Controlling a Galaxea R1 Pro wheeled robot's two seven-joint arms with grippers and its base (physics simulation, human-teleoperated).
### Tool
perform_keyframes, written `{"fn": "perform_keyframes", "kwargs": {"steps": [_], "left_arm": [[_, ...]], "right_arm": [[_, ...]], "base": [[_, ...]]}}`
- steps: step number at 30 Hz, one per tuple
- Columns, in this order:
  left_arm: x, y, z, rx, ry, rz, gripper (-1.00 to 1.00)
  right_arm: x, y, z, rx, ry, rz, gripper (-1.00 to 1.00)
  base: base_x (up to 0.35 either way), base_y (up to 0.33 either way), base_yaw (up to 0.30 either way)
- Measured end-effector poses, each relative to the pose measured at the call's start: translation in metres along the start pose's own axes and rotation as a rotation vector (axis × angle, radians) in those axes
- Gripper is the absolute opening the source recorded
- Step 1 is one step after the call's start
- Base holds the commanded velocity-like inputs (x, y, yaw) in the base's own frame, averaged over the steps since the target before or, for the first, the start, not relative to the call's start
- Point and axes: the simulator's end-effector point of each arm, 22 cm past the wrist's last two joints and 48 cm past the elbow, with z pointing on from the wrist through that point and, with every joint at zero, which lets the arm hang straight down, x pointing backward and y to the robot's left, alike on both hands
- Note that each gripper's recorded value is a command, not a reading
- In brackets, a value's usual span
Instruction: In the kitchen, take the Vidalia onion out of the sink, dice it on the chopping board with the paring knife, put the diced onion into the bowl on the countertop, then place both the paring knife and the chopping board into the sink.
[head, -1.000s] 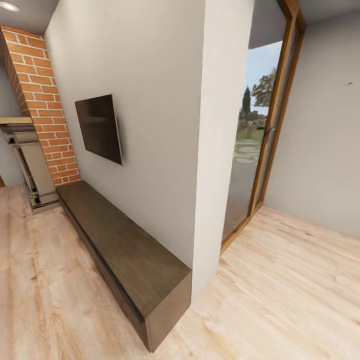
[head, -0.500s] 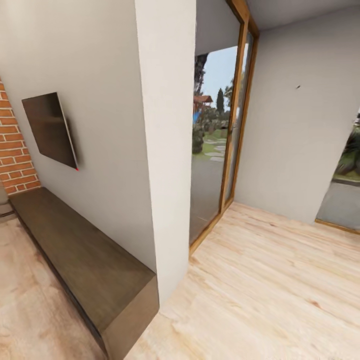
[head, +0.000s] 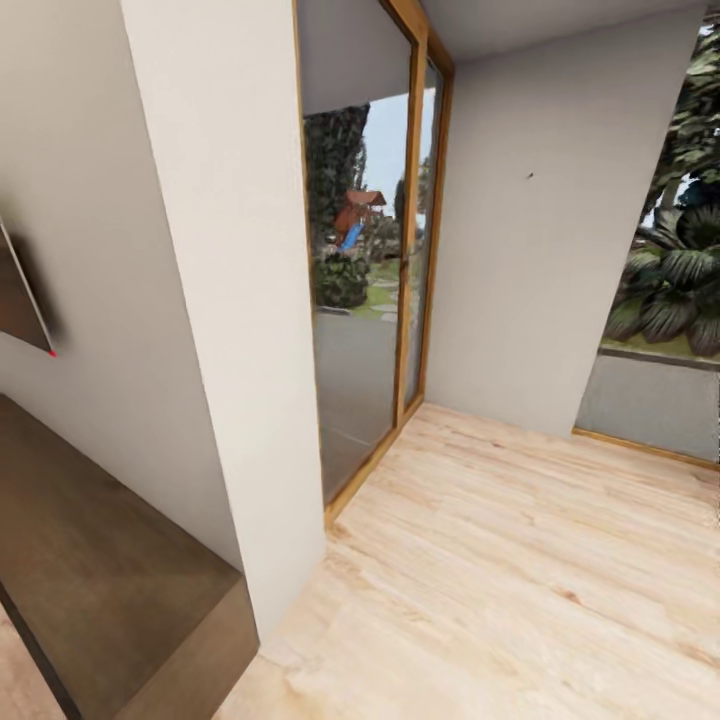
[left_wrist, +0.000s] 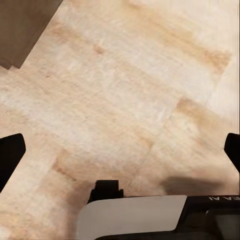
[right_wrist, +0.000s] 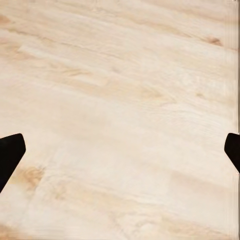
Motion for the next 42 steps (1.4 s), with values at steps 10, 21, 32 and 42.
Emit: {"fn": "perform_keyframes", "kwargs": {"steps": [10, 21, 32, 42], "left_arm": [[0.0063, 0.0006, -0.0003, -0.002, 0.013, 0.000, 1.00], [0.0059, 0.0004, -0.0001, -0.002, 0.013, -0.001, 1.00], [0.0059, 0.0005, -0.0001, -0.002, 0.013, -0.001, 1.00], [0.0065, 0.0003, -0.0002, -0.002, 0.014, -0.001, 1.00]], "right_arm": [[0.0000, -0.0004, -0.0001, 0.002, 0.000, 0.002, 1.00], [-0.0001, -0.0011, 0.0003, 0.002, 0.000, 0.000, 1.00], [-0.0001, -0.0014, 0.0003, 0.003, 0.000, 0.001, 1.00], [-0.0005, -0.0013, 0.0003, 0.003, -0.001, 0.000, 1.00]], "base": [[0.194, -0.282, -0.145], [0.126, -0.281, -0.293], [0.004, -0.274, -0.296], [0.026, -0.274, -0.296]]}}
